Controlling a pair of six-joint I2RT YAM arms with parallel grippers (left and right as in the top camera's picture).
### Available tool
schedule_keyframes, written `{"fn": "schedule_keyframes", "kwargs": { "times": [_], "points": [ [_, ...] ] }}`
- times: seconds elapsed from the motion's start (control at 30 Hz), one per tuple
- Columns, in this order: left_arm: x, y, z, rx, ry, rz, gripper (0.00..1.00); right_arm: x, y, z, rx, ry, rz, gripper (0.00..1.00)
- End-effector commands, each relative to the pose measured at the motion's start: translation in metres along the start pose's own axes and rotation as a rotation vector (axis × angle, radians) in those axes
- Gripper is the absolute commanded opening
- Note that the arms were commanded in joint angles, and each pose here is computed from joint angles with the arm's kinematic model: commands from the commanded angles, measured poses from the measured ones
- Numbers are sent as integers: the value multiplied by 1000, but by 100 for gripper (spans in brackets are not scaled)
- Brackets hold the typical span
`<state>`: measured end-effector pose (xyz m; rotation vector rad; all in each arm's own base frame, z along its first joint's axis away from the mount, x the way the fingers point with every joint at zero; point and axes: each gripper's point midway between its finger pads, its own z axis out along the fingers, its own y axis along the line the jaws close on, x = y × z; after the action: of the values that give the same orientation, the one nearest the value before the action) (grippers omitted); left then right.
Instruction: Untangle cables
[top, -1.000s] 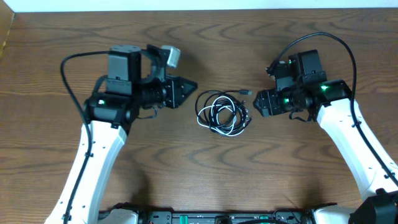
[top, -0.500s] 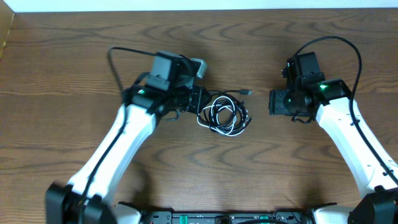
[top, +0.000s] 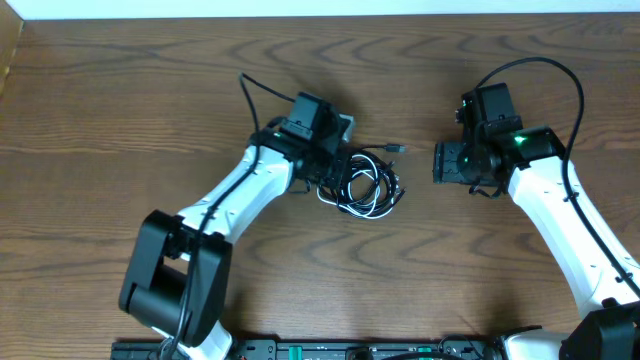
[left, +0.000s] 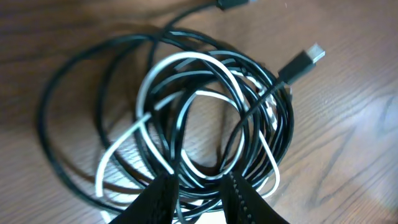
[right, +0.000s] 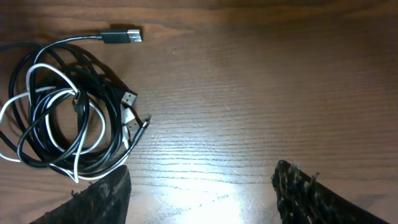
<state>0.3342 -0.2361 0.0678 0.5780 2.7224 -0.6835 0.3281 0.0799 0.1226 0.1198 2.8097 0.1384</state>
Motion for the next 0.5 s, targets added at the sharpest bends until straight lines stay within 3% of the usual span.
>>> {"fn": "schedule_keyframes", "kwargs": {
  "times": [0.0,0.23,0.47],
  "points": [
    [9,-4,10,-15,36,36,28,0,-1,2,13,0,11,70],
    [38,16,14,-177,125,59,28,0,-1,2,13,1,11,71],
    [40,16,16,-168,127,82,28,1,-2,2,15,7,11,71]
  ]
}}
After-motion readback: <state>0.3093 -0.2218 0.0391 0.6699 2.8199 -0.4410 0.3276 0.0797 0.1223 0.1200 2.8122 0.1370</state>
